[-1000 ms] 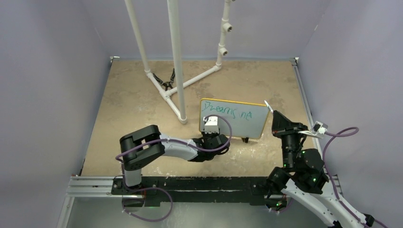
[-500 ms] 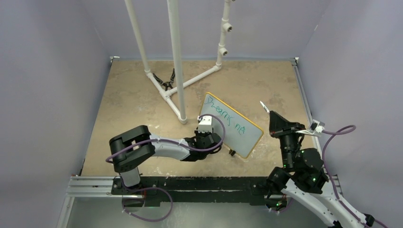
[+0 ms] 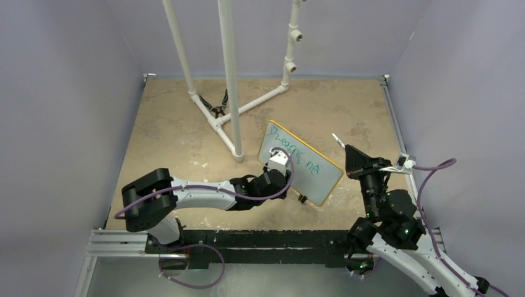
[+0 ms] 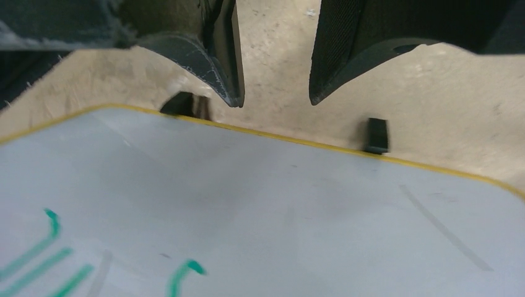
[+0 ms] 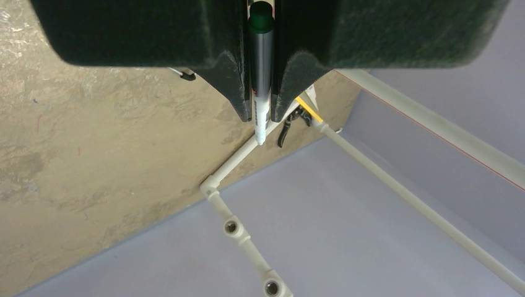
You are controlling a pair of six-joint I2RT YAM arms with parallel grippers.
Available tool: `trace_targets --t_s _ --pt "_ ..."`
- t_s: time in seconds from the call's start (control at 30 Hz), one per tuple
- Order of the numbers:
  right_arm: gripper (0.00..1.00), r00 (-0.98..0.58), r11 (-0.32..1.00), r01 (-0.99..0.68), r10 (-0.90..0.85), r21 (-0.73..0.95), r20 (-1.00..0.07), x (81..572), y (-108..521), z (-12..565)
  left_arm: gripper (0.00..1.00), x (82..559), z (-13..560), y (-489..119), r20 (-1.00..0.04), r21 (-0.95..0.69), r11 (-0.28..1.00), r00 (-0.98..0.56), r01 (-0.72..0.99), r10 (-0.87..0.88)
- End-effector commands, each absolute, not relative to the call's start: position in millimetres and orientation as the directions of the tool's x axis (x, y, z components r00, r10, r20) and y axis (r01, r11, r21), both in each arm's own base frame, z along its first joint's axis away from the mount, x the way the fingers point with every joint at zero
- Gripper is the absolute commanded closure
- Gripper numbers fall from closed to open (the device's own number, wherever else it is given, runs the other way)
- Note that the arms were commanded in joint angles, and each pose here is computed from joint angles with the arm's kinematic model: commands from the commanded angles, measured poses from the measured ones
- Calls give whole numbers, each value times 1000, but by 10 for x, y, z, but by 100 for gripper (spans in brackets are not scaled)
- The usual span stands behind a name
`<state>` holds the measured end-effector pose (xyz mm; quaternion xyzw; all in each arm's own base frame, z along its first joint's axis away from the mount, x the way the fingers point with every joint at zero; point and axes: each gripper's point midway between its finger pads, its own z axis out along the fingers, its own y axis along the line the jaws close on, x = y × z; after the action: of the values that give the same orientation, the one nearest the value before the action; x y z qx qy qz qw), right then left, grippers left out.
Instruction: Write a sentence on the whiteboard
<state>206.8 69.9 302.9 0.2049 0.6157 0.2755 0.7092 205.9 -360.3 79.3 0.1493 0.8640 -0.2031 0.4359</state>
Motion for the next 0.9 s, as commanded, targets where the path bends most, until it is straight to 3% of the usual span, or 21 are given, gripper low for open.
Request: trace_targets --t_s 0.0,0.43,0.63,0.87 --pt "100 92 749 -148 660 646 -745 2059 700 3108 61 1786 828 -4035 -815 -276 728 -554 628 169" --pt "100 141 744 -133 668 655 -730 2050 596 3296 70 1520 487 -4685 -774 -402 556 -594 728 218" --pt "100 154 742 -131 670 657 -726 2037 560 3324 78 1615 250 -4718 -756 -400 616 -625 678 197" --pt "100 161 742 -120 670 659 -725 2022 516 3316 78 1815 223 -4885 -763 -424 668 -639 612 101"
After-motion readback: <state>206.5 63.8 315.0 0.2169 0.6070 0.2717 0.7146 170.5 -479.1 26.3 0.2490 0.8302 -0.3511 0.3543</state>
